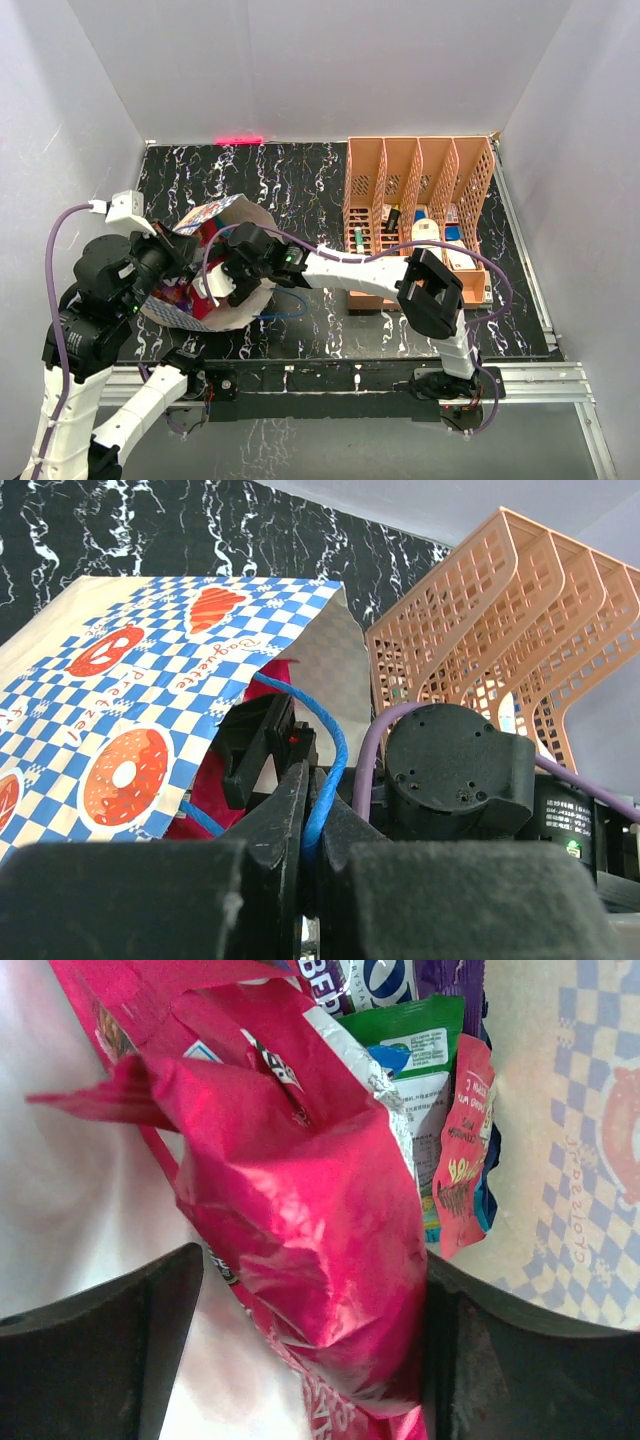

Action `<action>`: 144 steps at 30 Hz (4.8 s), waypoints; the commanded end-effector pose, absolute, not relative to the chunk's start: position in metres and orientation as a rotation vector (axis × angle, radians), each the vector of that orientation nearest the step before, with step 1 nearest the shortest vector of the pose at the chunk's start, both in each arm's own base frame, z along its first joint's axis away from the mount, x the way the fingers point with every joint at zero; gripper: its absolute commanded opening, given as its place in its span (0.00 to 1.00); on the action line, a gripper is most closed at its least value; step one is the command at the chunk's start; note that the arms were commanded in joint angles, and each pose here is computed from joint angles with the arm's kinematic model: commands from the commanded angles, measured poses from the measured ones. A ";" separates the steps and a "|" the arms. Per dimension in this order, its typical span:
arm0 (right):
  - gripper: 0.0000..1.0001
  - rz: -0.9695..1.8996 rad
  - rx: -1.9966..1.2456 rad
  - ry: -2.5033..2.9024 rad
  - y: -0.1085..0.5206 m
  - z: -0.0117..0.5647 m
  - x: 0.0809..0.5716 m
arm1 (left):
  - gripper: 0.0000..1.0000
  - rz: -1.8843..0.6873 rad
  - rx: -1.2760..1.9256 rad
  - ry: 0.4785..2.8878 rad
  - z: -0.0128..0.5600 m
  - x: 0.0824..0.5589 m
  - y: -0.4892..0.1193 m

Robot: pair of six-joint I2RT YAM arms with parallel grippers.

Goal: Take the snacks out of the paper bag
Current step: Take out the snack from the paper bag, then place the snack at the center of the board.

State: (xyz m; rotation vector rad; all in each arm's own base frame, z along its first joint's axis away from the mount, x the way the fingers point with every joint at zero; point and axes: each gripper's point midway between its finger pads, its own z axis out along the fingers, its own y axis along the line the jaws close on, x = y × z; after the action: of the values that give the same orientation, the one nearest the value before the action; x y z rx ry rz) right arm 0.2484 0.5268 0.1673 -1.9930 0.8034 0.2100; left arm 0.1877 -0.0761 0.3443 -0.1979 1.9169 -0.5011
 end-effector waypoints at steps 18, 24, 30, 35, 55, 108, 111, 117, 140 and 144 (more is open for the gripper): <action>0.12 0.259 -1.851 0.739 0.534 0.224 0.249 | 0.00 -0.429 -0.267 1.853 0.357 0.198 -0.062; 0.07 0.292 -1.781 0.720 0.530 0.250 0.242 | 0.00 -0.416 -0.273 1.852 0.355 0.200 -0.060; 0.07 0.338 -1.689 0.702 0.527 0.283 0.236 | 0.00 -0.418 -0.273 1.843 0.356 0.201 -0.060; 0.07 0.347 -1.610 0.696 0.523 0.319 0.235 | 0.00 -0.422 -0.269 1.820 0.361 0.200 -0.059; 0.07 0.156 -1.235 0.709 0.415 0.494 0.240 | 0.00 -0.234 -0.327 1.744 0.372 0.193 -0.021; 0.08 -0.154 -1.464 1.368 0.436 0.113 0.468 | 0.00 -0.130 -0.231 1.704 0.406 0.186 -0.008; 0.16 -0.017 -1.429 1.506 0.435 0.096 0.450 | 0.00 -0.215 -0.177 1.712 0.404 0.185 -0.024; 0.57 0.110 -1.452 1.629 0.417 0.076 0.415 | 0.00 -0.287 -0.146 1.731 0.393 0.180 -0.036; 0.83 0.482 -1.273 1.652 0.388 0.185 0.346 | 0.00 -0.441 -0.020 1.781 0.379 0.182 -0.071; 0.86 0.519 -1.195 1.588 0.374 0.235 0.326 | 0.00 -0.562 0.069 1.760 0.382 0.183 -0.095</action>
State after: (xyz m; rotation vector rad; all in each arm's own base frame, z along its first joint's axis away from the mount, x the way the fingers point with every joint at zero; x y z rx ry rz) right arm 0.3440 0.3751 0.1617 -1.3123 1.7191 0.4154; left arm 0.1819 -0.0648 0.3634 -0.0412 1.8320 -0.3983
